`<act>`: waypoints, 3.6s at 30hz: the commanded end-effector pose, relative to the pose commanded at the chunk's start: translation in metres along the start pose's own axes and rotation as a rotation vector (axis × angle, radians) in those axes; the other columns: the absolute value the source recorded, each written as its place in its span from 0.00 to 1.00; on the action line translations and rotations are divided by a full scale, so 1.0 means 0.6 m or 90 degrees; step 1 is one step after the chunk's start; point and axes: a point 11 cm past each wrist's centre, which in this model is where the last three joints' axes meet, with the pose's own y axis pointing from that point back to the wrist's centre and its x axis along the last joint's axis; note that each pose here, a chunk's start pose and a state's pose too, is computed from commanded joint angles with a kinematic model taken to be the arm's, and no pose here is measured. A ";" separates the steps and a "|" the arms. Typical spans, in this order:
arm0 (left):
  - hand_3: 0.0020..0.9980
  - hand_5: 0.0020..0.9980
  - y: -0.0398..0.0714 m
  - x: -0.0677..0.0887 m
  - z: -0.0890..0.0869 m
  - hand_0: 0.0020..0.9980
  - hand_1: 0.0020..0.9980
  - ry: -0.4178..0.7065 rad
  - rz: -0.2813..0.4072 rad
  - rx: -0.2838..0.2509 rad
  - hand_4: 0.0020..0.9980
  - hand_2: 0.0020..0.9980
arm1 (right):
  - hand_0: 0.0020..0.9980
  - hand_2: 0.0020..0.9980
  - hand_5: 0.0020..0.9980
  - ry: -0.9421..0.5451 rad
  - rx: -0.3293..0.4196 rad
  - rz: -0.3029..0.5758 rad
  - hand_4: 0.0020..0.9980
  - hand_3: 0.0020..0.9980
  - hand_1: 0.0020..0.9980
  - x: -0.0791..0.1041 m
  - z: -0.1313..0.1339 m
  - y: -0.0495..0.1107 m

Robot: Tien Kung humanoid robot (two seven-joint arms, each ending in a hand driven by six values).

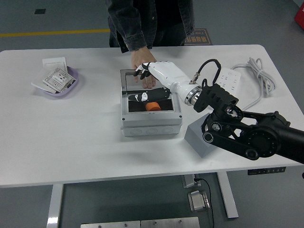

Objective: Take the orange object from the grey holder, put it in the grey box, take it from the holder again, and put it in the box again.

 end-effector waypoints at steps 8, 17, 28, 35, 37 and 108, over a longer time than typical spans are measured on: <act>0.58 0.09 0.001 -0.001 0.005 0.64 0.70 -0.003 -0.001 -0.004 0.52 0.58 | 0.60 0.61 0.64 -0.013 -0.014 0.024 1.00 0.70 0.56 0.037 0.004 -0.046; 0.58 0.08 0.002 -0.001 0.010 0.64 0.70 -0.008 -0.002 -0.006 0.51 0.58 | 0.60 0.61 0.65 -0.047 -0.083 0.027 1.00 0.70 0.55 0.028 0.050 -0.090; 0.58 0.07 0.003 0.001 0.015 0.64 0.70 -0.008 0.001 -0.010 0.51 0.58 | 0.61 0.61 0.66 -0.055 -0.168 0.013 1.00 0.71 0.57 -0.013 0.122 -0.082; 0.57 0.07 0.002 0.001 0.013 0.64 0.69 -0.006 0.001 -0.008 0.51 0.58 | 0.61 0.61 0.67 -0.059 -0.156 -0.011 1.00 0.71 0.56 -0.042 0.119 -0.062; 0.57 0.07 0.002 0.001 0.012 0.64 0.69 -0.005 0.002 -0.007 0.51 0.58 | 0.61 0.61 0.67 -0.057 -0.146 -0.014 1.00 0.71 0.57 -0.044 0.114 -0.056; 0.57 0.08 -0.003 -0.002 -0.021 0.64 0.69 0.019 0.000 0.014 0.51 0.58 | 0.64 0.65 0.79 -0.500 -0.238 0.493 1.00 0.71 0.63 0.056 0.290 0.326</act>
